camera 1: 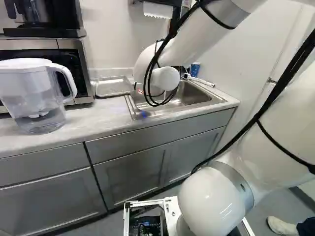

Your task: Rinse the cup and place it in the tray

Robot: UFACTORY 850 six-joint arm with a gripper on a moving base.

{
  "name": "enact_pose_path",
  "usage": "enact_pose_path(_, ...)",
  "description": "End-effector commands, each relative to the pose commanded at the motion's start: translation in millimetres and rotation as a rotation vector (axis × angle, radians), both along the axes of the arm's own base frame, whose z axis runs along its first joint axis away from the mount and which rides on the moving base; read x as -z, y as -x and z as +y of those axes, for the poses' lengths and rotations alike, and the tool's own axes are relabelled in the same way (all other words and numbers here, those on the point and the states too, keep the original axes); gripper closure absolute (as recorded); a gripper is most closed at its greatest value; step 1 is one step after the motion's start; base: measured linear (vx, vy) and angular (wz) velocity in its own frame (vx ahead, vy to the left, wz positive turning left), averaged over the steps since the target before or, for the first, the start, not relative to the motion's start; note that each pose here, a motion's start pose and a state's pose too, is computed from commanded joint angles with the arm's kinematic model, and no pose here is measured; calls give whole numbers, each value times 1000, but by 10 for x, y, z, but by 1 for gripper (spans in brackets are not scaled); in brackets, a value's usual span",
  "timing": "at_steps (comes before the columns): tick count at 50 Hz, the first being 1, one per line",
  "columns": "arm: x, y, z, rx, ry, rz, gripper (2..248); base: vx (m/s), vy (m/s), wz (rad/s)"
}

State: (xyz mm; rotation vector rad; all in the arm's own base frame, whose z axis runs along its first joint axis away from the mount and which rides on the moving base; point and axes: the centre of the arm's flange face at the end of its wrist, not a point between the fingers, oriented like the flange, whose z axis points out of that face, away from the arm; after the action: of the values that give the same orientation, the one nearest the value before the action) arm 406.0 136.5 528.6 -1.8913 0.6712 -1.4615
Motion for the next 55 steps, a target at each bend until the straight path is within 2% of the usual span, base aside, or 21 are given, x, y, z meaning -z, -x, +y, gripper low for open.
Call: enact_pose_path(55,0,0,0,98,-560,105,128,0,0,0)
